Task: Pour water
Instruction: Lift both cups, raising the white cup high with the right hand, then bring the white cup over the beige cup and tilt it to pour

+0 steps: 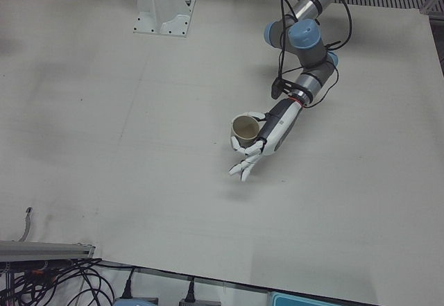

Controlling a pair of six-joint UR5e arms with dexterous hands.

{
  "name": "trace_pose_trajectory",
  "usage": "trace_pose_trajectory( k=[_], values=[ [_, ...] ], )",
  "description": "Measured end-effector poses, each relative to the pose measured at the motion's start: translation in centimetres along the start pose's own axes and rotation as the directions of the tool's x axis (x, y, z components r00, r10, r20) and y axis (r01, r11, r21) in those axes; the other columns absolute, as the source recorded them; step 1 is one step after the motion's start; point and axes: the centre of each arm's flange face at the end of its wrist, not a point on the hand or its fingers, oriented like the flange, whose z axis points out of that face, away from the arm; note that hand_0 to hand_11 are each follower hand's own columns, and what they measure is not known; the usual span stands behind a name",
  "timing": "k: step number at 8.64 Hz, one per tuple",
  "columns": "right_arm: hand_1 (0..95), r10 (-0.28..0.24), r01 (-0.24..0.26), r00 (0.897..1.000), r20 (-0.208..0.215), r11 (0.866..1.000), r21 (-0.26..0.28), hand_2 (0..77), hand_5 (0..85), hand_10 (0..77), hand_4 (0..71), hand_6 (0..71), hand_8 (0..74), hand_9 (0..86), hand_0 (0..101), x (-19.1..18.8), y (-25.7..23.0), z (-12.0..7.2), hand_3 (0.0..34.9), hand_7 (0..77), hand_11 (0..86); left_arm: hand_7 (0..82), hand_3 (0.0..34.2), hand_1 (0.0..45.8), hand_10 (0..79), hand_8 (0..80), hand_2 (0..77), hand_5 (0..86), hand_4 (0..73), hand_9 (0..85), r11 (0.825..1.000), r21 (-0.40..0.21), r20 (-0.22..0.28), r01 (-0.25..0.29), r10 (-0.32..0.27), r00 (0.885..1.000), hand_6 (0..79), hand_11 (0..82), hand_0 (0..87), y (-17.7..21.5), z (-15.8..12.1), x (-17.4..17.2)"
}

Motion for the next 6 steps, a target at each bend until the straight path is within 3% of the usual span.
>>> trace_pose_trajectory(
  k=[2,3,5,6],
  values=[
    [25.6,-0.034,0.036,0.997,0.064,0.999,-0.016,36.0,23.5,0.0,16.9,48.0,39.8,51.8,80,-5.7,5.8,3.6,12.1,77.4,0.5,9.8,0.0,31.1,3.8,1.1,26.2,55.1,28.9,0.5,0.999,-0.028,0.057,0.015,-0.014,0.998,10.9,10.9,80.5,5.0,4.6,-4.2],
    [25.6,-0.049,0.052,0.995,0.090,0.998,-0.025,36.0,22.4,0.0,22.4,47.5,38.7,51.3,80,-8.6,9.2,4.9,12.1,77.4,0.5,9.8,0.0,31.1,3.8,1.1,26.2,54.5,29.5,0.5,0.999,-0.045,0.086,0.012,-0.008,0.996,10.9,10.9,80.5,7.9,6.9,-6.5],
    [25.6,-0.109,0.117,0.985,0.136,0.992,-0.048,36.0,22.4,0.0,25.1,51.8,38.7,51.3,80,-14.0,16.7,5.9,12.2,77.4,0.5,9.8,0.0,31.1,3.8,1.1,26.2,54.5,30.0,0.5,0.998,-0.068,0.168,0.010,0.001,0.986,10.9,10.9,80.4,15.8,11.2,-12.4],
    [25.1,-0.148,0.157,0.979,0.143,0.986,-0.052,36.5,22.9,0.0,38.7,61.1,38.7,51.8,80,-15.7,20.4,6.2,12.2,77.4,0.5,9.8,0.0,31.1,4.4,1.1,26.2,54.5,30.0,0.5,0.996,-0.085,0.208,0.009,0.009,0.978,10.9,9.8,80.2,19.9,12.7,-15.3]
  ],
)
